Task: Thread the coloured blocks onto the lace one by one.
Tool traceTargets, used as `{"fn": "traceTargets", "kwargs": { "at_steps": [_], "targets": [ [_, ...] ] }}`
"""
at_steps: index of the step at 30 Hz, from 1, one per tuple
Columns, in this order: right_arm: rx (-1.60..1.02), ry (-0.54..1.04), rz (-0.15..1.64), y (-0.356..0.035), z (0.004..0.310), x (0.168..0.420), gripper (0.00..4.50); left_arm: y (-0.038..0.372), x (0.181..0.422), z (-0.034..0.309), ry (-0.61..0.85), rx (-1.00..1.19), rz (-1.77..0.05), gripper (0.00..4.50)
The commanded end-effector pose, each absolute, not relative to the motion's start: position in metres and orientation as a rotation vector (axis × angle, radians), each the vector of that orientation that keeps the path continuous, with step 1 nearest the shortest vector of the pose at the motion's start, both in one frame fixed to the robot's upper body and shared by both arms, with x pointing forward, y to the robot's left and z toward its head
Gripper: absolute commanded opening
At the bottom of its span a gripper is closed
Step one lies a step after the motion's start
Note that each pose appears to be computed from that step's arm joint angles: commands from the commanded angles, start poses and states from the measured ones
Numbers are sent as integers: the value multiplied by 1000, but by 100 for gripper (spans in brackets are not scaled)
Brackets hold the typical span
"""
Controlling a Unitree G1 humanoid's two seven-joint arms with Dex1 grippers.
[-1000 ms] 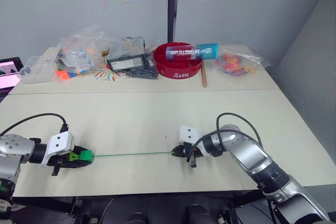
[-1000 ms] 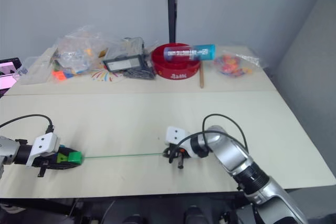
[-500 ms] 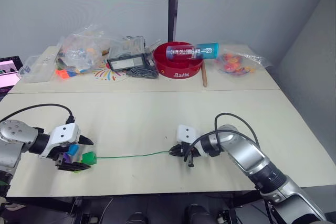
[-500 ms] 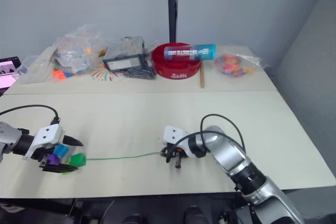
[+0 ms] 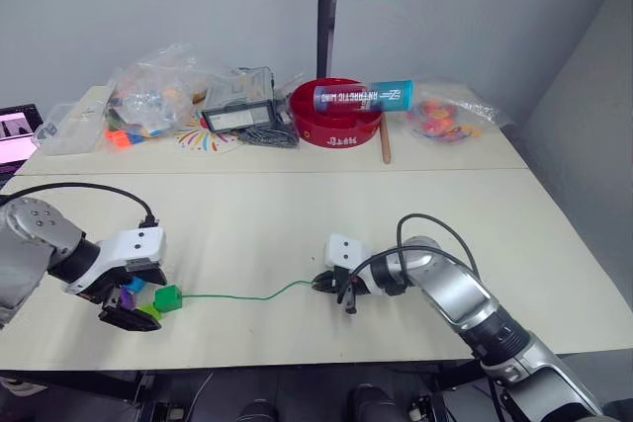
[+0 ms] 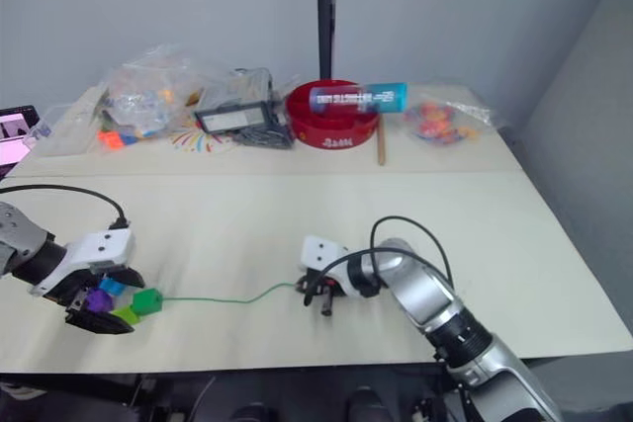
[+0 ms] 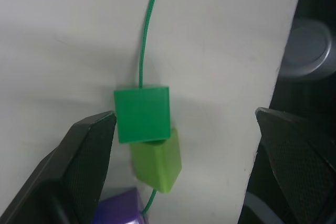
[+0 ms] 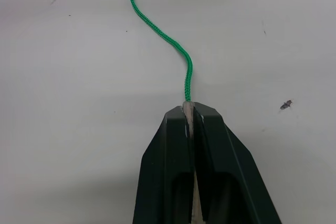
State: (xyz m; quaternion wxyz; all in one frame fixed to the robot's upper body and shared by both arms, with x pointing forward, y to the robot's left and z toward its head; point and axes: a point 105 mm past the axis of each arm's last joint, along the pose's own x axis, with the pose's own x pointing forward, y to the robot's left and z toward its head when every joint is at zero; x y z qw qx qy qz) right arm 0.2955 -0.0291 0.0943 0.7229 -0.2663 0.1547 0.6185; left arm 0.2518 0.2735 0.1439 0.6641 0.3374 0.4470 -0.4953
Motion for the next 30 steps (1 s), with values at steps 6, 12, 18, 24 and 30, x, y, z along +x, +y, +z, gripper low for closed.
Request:
{"fn": "traceTargets", "kwargs": {
  "at_steps": [6,12,18,24,30],
  "targets": [
    [-563,321,1359,-23,100,291,0,265,278,137,948,927,-1045,446],
    [-551,325,1351,-22,101,291,0,270,277,126,989,962,-1053,446],
    [-545,332,1343,-23,100,290,0,265,277,121,987,947,-1069,446],
    [-542,338,1339,-24,99,289,0,261,277,116,979,925,-1074,322],
    [-540,339,1338,-24,99,289,0,261,279,115,966,926,-1072,134]
  ]
}}
